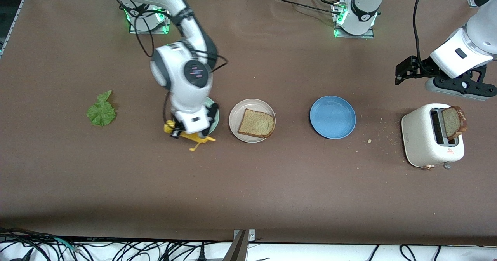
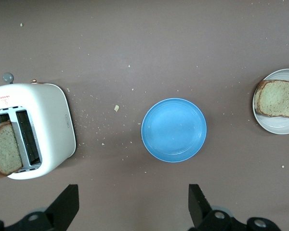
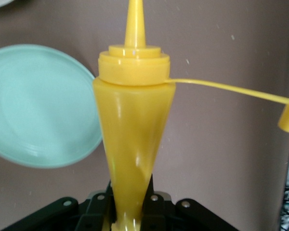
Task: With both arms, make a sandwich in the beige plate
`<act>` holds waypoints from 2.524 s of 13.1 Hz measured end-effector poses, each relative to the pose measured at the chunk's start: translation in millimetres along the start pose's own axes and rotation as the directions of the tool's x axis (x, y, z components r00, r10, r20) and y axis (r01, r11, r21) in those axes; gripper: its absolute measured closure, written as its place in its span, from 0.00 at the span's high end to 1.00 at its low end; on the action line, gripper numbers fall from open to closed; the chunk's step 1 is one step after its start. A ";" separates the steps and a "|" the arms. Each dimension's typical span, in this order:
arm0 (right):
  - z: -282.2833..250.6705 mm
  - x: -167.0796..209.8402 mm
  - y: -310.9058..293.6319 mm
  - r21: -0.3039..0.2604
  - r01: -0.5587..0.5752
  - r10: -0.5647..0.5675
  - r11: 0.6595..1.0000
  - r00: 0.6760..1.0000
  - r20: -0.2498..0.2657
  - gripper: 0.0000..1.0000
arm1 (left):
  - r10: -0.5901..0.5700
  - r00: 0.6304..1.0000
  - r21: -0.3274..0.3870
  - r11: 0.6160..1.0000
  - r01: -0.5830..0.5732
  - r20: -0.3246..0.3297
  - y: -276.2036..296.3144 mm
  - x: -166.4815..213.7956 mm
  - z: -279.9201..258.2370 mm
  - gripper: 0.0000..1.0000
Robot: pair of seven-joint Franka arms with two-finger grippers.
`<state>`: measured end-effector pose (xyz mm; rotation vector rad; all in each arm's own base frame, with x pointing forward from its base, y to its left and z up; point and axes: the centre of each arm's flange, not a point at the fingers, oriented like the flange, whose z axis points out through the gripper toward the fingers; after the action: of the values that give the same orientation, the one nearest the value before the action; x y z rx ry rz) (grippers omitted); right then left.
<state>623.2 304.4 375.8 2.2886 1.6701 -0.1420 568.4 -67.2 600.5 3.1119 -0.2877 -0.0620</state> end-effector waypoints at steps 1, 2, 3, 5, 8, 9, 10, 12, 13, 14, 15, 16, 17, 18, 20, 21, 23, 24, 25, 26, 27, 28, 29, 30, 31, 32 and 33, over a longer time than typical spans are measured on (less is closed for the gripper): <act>-0.4 -24.7 16.7 0.050 -0.022 0.024 0.998 0.999 -0.035 0.22 | 0.000 1.000 0.000 1.000 0.000 0.000 0.0 0.0 0.0 1.00; 3.8 -47.3 30.1 0.099 -0.038 0.045 0.994 0.997 -0.070 0.22 | 0.000 1.000 0.000 1.000 0.000 0.000 0.0 0.0 0.0 1.00; 11.2 -68.8 41.5 0.148 -0.042 0.059 0.988 0.992 -0.108 0.22 | 0.000 1.000 0.000 1.000 0.000 0.000 0.0 0.0 0.0 1.00; 32.6 -111.9 62.5 0.255 -0.036 0.091 0.966 0.974 -0.209 0.22 | 0.000 1.000 0.000 1.000 0.000 0.000 0.0 0.0 0.0 1.00; 77.5 -183.4 89.5 0.367 0.023 0.142 0.930 0.899 -0.415 0.22 | 0.000 1.000 0.000 1.000 0.000 0.000 0.0 0.0 0.0 1.00; 91.8 -205.2 93.8 0.379 0.046 0.150 0.924 0.869 -0.472 0.22 | 0.000 1.000 0.000 1.000 0.000 0.000 0.0 0.0 0.0 1.00; 104.4 -222.9 94.3 0.385 0.068 0.157 0.920 0.839 -0.522 0.22 | 0.000 1.000 0.000 1.000 0.000 0.000 0.1 0.0 -0.1 1.00; 126.8 -247.5 85.5 0.392 0.105 0.171 0.914 0.775 -0.609 0.22 | 0.000 1.000 0.000 1.000 0.000 0.000 0.0 0.0 0.0 1.00; 139.8 -259.2 77.4 0.391 0.121 0.184 0.912 0.733 -0.655 0.22 | 0.000 1.000 0.000 1.000 0.000 0.000 0.0 0.0 -0.1 1.00; 155.2 -270.9 67.1 0.392 0.133 0.204 0.910 0.681 -0.704 0.22 | 0.000 1.000 0.000 1.000 0.000 0.000 0.0 0.0 -0.1 1.00; 172.0 -281.3 55.2 0.393 0.140 0.229 0.909 0.620 -0.750 0.22 | 0.000 1.000 0.000 1.000 0.000 0.000 0.0 0.0 -0.1 1.00; 189.6 -290.6 41.0 0.390 0.145 0.251 0.909 0.556 -0.792 0.22 | 0.000 1.000 0.000 1.000 0.000 0.000 0.0 0.0 -0.1 1.00; 206.4 -298.8 25.8 0.385 0.152 0.265 0.910 0.501 -0.824 0.22 | 0.000 1.000 0.000 1.000 0.000 0.000 0.0 0.0 -0.1 1.00; 220.8 -306.7 11.6 0.383 0.161 0.275 0.910 0.457 -0.846 0.22 | 0.000 1.000 0.000 1.000 0.000 0.000 0.0 0.0 -0.1 1.00; 241.2 -320.9 -10.0 0.378 0.181 0.292 0.908 0.373 -0.881 0.22 | 0.000 1.000 0.000 1.000 0.000 0.000 0.0 0.0 -0.1 1.00; 249.8 -326.2 -17.6 0.370 0.190 0.297 0.909 0.327 -0.897 0.22 | 0.000 1.000 0.000 1.000 0.000 0.000 0.1 0.0 -0.1 1.00; 271.2 -335.9 -29.8 0.355 0.210 0.299 0.911 0.255 -0.919 0.22 | 0.000 1.000 0.000 1.000 0.000 0.000 0.0 0.0 -0.1 1.00; 284.1 -339.2 -35.7 0.341 0.218 0.292 0.914 0.227 -0.929 0.22 | 0.000 1.000 0.000 1.000 0.000 0.000 0.0 0.0 -0.1 1.00; 297.1 -340.7 -41.5 0.324 0.223 0.279 0.920 0.210 -0.937 0.22 | 0.000 1.000 0.000 1.000 0.000 0.000 0.0 0.0 -0.1 1.00; 308.9 -340.2 -47.2 0.310 0.227 0.267 0.923 0.201 -0.943 0.22 | 0.000 1.000 0.000 1.000 0.000 0.000 0.0 0.0 -0.1 1.00; 317.1 -338.3 -51.3 0.300 0.230 0.259 0.926 0.194 -0.946 0.22 | 0.000 1.000 0.000 1.000 0.000 0.000 0.0 0.0 -0.1 1.00; 322.6 -336.7 -54.2 0.290 0.234 0.249 0.928 0.189 -0.950 0.22 | 0.000 1.000 0.000 1.000 0.000 0.000 0.0 0.0 -0.1 1.00; 326.7 -335.9 -56.4 0.276 0.237 0.235 0.931 0.186 -0.954 0.22 | 0.000 1.000 0.000 1.000 0.000 0.000 0.0 0.0 -0.1 1.00; 330.0 -334.7 -57.9 0.260 0.236 0.222 0.936 0.176 -0.959 0.22 | 0.000 1.000 0.000 1.000 0.000 0.000 0.0 0.0 -0.1 1.00; 333.7 -332.5 -60.0 0.253 0.233 0.220 0.939 0.160 -0.962 0.22 | 0.000 1.000 0.000 1.000 0.000 0.000 0.0 0.0 -0.1 1.00; 337.8 -330.2 -62.7 0.251 0.232 0.222 0.940 0.144 -0.964 0.22 | 0.000 1.000 0.000 1.000 0.000 0.000 0.0 0.0 -0.1 1.00; 342.2 -328.6 -65.9 0.254 0.232 0.228 0.939 0.134 -0.965 0.22 | 0.000 1.000 0.000 1.000 0.000 0.000 0.0 0.0 -0.1 1.00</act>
<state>490.1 -80.0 122.9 2.8100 2.2695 1.6923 568.3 -67.2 600.6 3.1119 -0.2878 -0.0618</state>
